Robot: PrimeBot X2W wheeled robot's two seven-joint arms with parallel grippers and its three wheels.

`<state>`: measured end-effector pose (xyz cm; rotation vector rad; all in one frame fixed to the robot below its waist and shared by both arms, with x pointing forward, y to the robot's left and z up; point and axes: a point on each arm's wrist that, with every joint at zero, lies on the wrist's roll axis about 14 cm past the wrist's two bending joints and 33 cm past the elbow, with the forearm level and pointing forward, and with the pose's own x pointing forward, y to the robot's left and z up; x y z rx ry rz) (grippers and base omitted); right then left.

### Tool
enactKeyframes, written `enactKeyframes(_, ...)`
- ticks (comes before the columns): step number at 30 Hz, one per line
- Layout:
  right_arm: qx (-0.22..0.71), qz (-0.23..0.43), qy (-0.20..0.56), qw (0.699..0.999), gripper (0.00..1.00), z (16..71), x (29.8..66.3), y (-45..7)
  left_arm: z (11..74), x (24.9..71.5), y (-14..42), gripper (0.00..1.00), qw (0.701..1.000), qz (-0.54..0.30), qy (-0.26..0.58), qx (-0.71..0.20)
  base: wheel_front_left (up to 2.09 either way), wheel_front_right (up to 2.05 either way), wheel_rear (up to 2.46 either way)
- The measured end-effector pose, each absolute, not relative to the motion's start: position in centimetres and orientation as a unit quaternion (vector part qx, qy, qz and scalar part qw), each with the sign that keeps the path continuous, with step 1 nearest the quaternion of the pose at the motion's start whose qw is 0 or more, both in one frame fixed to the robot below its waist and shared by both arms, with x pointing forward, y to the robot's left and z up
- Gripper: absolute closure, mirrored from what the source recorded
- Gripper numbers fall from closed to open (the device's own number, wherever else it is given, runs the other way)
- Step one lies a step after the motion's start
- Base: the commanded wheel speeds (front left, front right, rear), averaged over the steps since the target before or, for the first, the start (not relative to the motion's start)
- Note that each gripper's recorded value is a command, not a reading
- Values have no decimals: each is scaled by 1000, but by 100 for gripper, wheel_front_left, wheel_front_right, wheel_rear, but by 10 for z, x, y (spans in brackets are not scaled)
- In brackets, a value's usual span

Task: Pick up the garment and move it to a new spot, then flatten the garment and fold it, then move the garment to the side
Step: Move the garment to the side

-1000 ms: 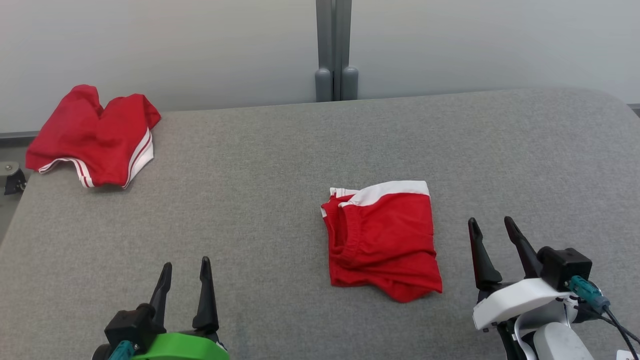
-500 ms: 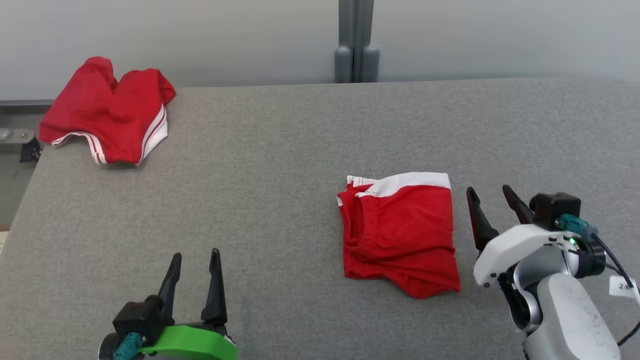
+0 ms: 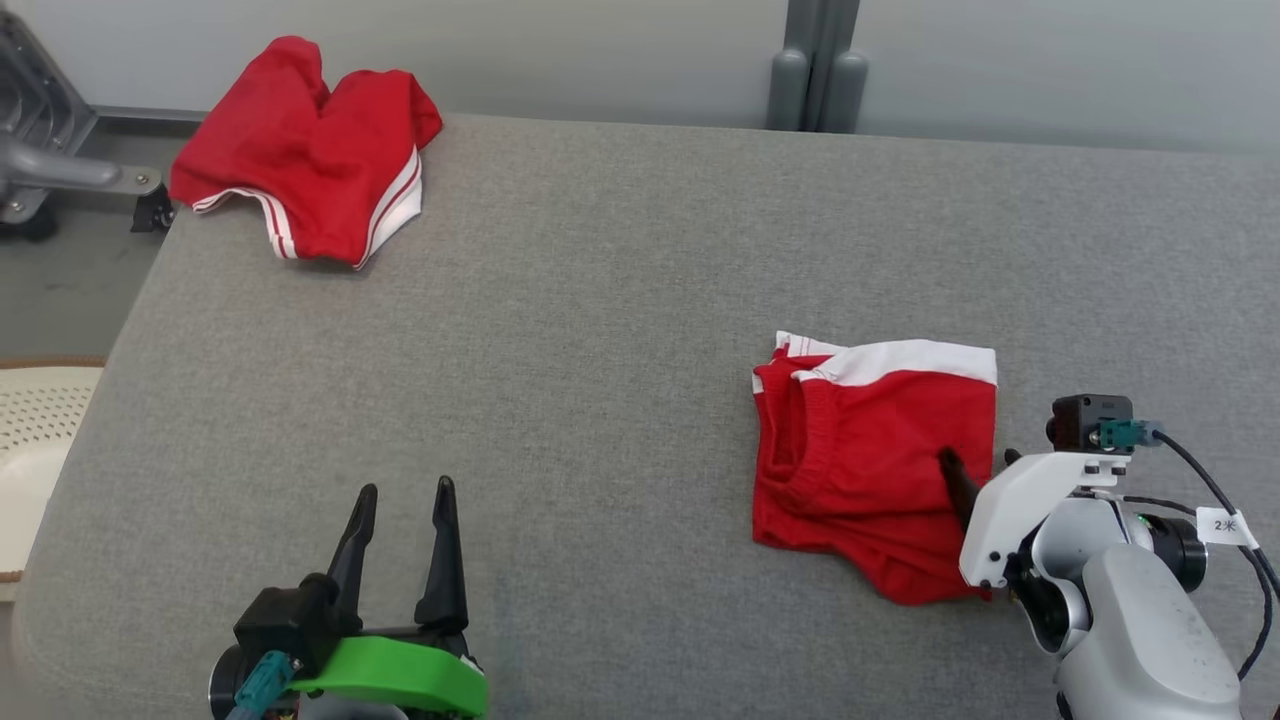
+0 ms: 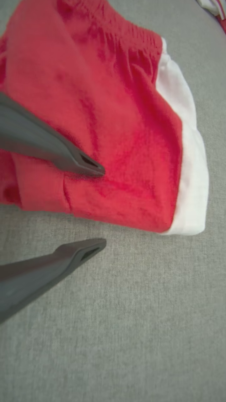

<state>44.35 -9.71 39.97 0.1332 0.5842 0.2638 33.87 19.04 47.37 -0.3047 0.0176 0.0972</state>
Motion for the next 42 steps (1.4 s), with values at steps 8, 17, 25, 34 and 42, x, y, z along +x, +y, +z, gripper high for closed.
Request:
enactKeyframes(8, 75, 147, 299, 940, 100, 388, 446, -80, 472, 340, 194, 0, 987, 54, 12, -149, 0, 0, 0)
enactKeyframes(17, 51, 116, 207, 970, 100, 422, 473, -117, 478, 362, 168, 0, 990, 5, 4, -142, 0, 0, 0)
enactKeyframes(25, 54, 22, 151, 987, 100, 443, 473, -196, 480, 396, 119, 0, 988, -82, 4, -131, 0, 0, 0)
enactKeyframes(34, 62, -79, 143, 985, 100, 435, 441, -269, 475, 432, 43, 0, 971, -203, 20, -128, 0, 0, 0)
enactKeyframes(42, 53, -113, 164, 978, 100, 413, 439, -292, 446, 447, 14, 0, 960, -241, 55, -130, 0, 0, 0)
